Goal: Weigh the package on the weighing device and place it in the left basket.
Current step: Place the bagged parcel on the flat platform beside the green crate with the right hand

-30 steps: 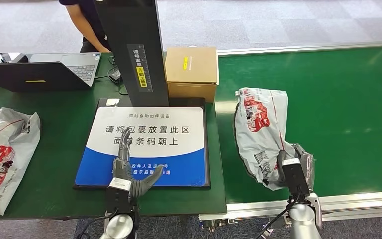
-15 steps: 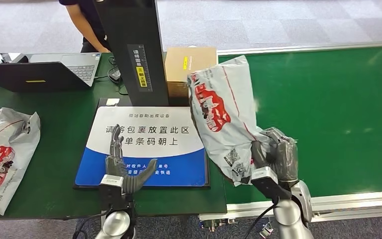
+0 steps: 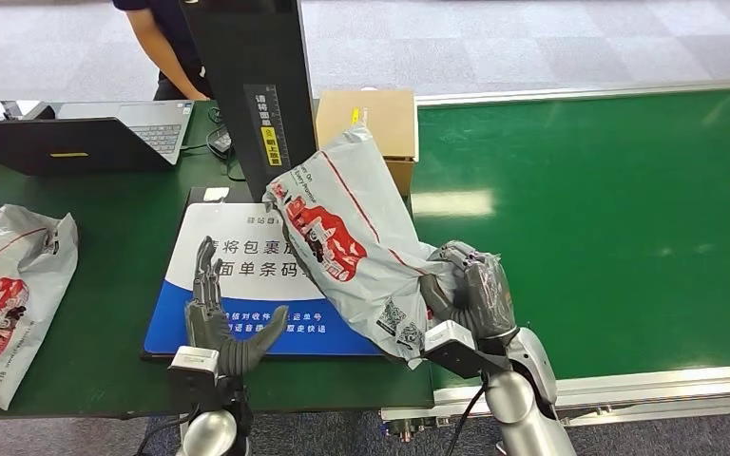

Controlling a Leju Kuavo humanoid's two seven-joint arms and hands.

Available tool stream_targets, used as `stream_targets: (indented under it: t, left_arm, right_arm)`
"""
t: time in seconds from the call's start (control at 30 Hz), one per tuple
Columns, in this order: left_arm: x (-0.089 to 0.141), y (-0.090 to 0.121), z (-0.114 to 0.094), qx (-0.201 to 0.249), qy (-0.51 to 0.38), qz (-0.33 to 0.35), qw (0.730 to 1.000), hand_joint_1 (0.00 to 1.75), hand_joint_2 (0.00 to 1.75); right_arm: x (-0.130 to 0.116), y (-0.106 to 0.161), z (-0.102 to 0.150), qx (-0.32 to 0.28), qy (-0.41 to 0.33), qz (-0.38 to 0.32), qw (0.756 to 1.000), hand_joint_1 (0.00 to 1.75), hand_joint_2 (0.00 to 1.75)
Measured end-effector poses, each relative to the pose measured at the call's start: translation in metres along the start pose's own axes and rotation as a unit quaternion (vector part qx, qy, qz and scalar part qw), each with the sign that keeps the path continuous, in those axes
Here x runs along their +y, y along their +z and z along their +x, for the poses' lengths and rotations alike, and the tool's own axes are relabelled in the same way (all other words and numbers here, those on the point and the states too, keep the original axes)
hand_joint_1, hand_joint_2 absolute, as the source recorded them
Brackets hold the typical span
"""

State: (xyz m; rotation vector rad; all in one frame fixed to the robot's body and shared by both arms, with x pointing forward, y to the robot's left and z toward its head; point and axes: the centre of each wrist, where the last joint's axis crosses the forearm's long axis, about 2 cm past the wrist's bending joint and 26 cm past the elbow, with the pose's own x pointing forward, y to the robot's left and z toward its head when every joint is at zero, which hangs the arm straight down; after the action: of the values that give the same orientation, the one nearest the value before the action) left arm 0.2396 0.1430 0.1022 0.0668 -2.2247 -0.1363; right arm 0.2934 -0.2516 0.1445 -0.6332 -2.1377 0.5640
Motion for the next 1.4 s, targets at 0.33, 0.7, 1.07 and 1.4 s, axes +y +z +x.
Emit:
stream_targets:
  t: [0.33, 0.7, 1.07, 1.4]
  left_arm:
    - [0.004, -0.001, 0.002, -0.001, 0.001, 0.009, 1.0, 0.0, 1.75]
    - [0.006, -0.001, 0.003, -0.005, -0.01, 0.02, 1.0, 0.0, 1.75]
    - [0.014, -0.013, 0.002, -0.019, -0.02, 0.031, 0.999, 0.0, 1.75]
    - [0.018, -0.033, 0.002, -0.031, -0.032, 0.081, 0.996, 0.0, 1.75]
  right_arm:
    - [0.008, -0.003, -0.005, 0.003, -0.008, 0.02, 1.0, 1.27, 1.75]
    - [0.019, -0.022, -0.022, 0.011, -0.012, 0.023, 1.0, 1.2, 1.75]
    - [0.043, -0.06, -0.062, 0.04, -0.024, 0.075, 0.996, 0.95, 1.75]
    - [0.067, -0.102, -0.047, 0.011, -0.045, 0.164, 0.985, 1.01, 1.75]
